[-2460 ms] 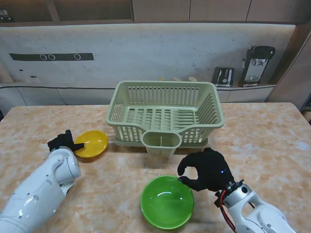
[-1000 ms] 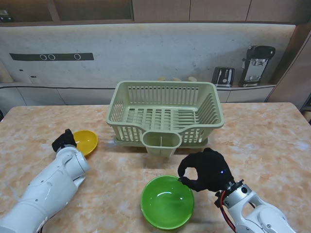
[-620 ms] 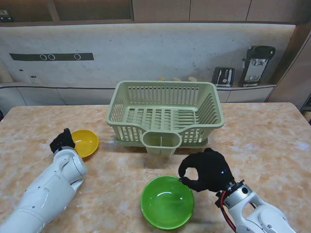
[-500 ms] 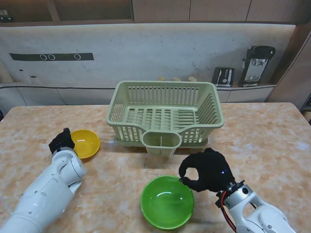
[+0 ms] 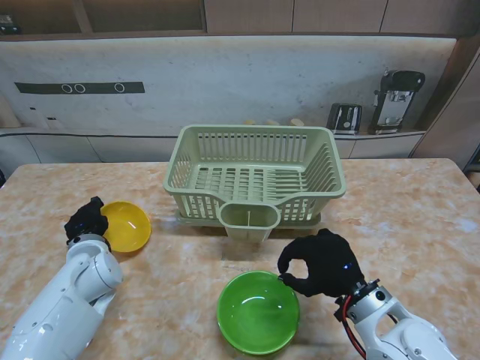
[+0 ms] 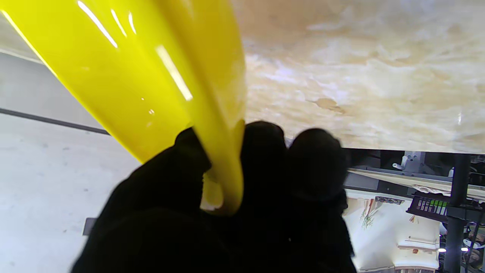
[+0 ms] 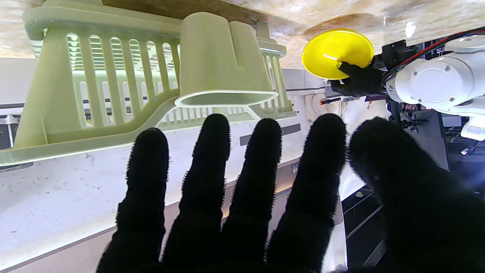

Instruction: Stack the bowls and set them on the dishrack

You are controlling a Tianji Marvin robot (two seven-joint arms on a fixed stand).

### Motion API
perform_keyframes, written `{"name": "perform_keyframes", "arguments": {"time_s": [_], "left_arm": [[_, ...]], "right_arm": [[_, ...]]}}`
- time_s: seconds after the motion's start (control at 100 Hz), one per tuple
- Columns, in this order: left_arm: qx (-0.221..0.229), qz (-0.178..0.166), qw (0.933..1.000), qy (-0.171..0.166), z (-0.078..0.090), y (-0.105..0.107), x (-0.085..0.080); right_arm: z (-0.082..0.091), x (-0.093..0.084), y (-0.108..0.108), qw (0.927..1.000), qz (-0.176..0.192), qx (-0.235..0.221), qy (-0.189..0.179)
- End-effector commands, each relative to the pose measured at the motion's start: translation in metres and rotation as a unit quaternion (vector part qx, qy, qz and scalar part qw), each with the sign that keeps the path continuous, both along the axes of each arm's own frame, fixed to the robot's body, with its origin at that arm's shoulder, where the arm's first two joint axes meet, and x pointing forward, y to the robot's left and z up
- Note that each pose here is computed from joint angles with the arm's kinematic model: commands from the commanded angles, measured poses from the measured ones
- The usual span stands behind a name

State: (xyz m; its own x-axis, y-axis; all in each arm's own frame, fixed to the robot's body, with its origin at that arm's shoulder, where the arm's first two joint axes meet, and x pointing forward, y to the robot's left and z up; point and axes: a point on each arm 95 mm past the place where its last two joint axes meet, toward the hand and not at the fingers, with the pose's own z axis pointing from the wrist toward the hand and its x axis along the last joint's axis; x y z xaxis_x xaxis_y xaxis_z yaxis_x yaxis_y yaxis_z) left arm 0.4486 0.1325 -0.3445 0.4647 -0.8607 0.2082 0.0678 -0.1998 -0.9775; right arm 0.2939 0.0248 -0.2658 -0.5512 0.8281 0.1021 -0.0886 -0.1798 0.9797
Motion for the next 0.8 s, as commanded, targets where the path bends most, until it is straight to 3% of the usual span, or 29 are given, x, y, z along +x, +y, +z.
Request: {"name": "perform_keyframes", "arguments": {"time_s": [0.0,0.47,0.79], "left_arm": [[-0.002,-0.011,0.9999,-0.004,0.003,-0.002,-0.005],[-0.014,-0.068,0.9973,-0.023,0.032,-0.006,-0.056],[-0.048,-0.129,0.9903,-0.021,0.044,-0.02,-0.089]], "right_arm": [[-0.002,-0.003,0.002,1.0,0.0,-0.002,0.008],[-0.001,-0.003,-0.001,0.9999,-0.01,-0.005,0.006],[0.0,-0.004,-0.005,0.9998,-0.02,-0.008,0.002]]}}
